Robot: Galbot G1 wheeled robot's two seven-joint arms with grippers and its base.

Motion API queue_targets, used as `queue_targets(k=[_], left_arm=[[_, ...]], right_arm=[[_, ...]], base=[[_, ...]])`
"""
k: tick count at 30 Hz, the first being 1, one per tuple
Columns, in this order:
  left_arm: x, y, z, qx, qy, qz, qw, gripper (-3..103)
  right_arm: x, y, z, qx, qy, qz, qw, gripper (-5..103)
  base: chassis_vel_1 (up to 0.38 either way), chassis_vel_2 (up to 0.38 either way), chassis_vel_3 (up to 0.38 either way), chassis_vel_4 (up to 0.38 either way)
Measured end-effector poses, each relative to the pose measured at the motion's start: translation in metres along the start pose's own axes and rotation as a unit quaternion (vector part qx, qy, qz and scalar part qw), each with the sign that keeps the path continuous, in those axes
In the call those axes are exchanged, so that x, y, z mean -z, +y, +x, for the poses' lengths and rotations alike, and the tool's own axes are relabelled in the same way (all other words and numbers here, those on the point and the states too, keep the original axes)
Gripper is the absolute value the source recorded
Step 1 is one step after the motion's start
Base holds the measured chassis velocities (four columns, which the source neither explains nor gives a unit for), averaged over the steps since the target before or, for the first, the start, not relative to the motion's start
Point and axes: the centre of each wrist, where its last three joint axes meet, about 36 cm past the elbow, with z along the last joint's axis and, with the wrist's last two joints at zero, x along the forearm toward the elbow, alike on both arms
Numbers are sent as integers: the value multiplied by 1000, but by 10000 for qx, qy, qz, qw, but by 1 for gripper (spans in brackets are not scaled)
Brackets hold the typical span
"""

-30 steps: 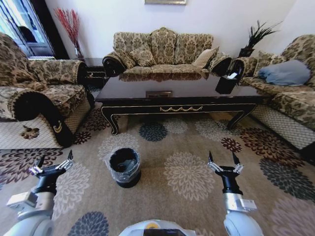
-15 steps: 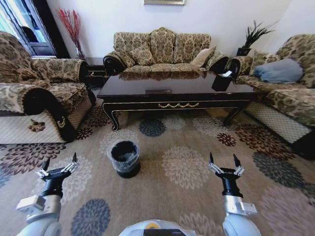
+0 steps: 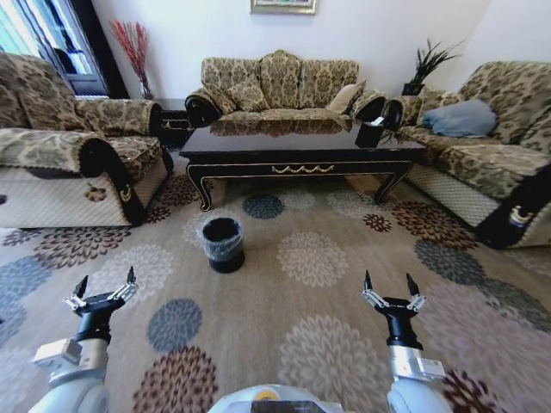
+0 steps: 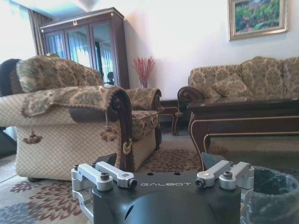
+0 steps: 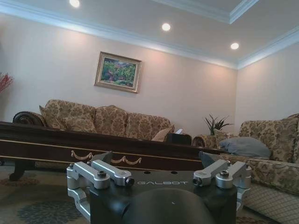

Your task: Move to the front of the table and pick up the trash from the floor, then place it into the trash bin.

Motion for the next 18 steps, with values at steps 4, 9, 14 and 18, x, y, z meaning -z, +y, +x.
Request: queue_targets(k=[4, 9, 14, 18], left_arm=[[-1, -2, -2, -38, 21, -3, 10000, 100], [0, -3, -5, -52, 27, -17, 10000, 100], [0, -4, -5, -48, 36, -43, 10000, 100], [0, -6, -2, -30, 55, -36, 10000, 100]], right_arm=[[-4, 0, -1, -11, 26, 5, 10000, 100], [-10, 1, -4, -22, 41, -8, 10000, 100], [-14, 2, -6, -12, 52, -16, 10000, 100], [-18, 4, -8, 10, 77, -37, 10000, 100]], base=[[367, -357, -359, 358], [340, -339, -336, 335], [355, -355, -366, 373], [334, -338, -336, 341]])
